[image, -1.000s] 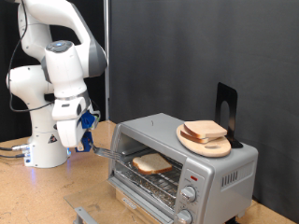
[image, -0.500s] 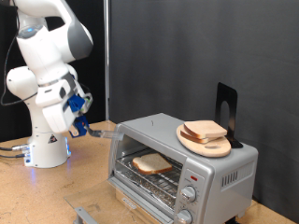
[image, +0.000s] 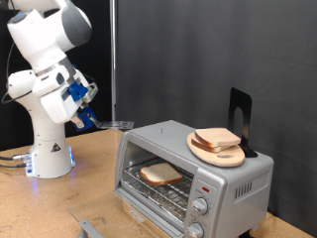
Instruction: Make a piece of toast with the oven
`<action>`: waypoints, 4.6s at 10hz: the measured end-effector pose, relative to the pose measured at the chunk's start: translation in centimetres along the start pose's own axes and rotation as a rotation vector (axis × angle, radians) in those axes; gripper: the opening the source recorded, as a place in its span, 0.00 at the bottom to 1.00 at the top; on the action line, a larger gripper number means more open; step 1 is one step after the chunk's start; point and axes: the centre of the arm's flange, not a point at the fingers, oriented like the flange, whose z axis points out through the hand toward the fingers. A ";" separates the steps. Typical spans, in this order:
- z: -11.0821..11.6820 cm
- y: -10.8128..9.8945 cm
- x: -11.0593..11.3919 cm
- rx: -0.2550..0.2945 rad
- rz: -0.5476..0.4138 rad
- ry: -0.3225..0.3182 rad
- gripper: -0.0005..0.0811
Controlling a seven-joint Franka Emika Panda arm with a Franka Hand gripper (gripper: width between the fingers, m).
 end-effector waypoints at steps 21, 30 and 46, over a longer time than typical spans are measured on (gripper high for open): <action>13.5 -18.2 2.9 0.023 -0.113 -0.020 0.55; 14.0 -18.6 2.9 0.007 -0.199 0.119 0.99; 6.3 -9.0 1.6 0.266 -0.100 0.070 0.99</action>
